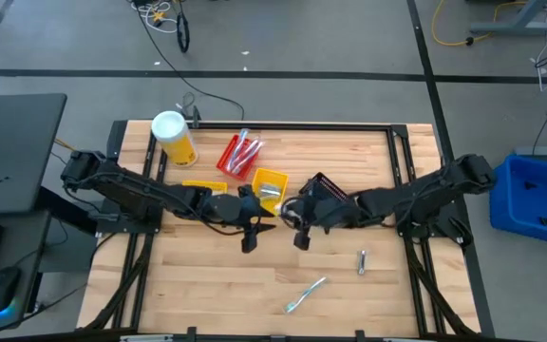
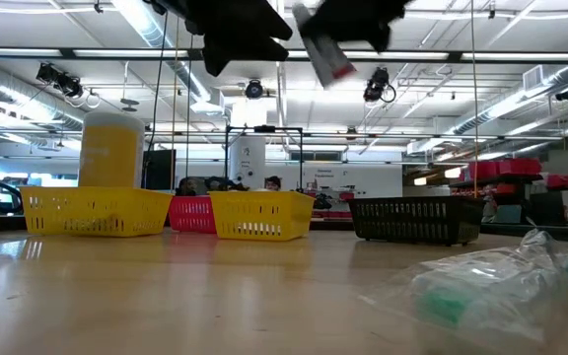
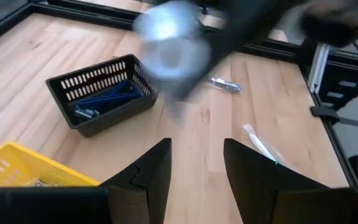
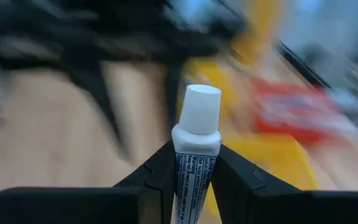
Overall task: Pick & Place Travel size toiletries
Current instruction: Put the white toothpaste into the left yellow bin
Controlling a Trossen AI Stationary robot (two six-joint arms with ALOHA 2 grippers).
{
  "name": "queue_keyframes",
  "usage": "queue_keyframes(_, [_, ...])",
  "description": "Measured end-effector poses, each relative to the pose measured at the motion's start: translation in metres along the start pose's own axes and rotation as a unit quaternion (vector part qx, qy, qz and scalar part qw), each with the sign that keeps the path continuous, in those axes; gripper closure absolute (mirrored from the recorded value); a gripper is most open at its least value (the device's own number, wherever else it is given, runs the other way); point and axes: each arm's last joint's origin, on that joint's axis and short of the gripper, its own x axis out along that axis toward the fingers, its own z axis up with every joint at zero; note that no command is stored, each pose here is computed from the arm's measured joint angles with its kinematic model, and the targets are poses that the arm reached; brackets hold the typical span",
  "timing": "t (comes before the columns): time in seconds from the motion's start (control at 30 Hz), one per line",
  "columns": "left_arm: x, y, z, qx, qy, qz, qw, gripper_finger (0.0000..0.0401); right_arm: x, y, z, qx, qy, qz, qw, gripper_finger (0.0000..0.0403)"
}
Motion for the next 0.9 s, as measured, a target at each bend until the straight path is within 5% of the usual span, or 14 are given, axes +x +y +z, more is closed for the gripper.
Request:
queue_keyframes(0.2, [-0.001,-0.005,-0.001,-0.018,-0.005,0.004,1.000,0.0248,0.002,0.000,0.017,-0.047,-0.061,0.130,0.989,0.0309])
queue_keyframes(0.67, [-0.005,-0.017,-0.005,0.009,-0.003,-0.012,1.000,0.0248,0.005,-0.005,0.014,-0.050,-0.042,0.124,0.990,0.0309])
queue_keyframes(0.9, [-0.006,-0.015,-0.003,0.001,-0.029,0.055,0.998,0.0248,0.005,-0.006,0.022,-0.041,-0.081,0.122,0.988,0.0309])
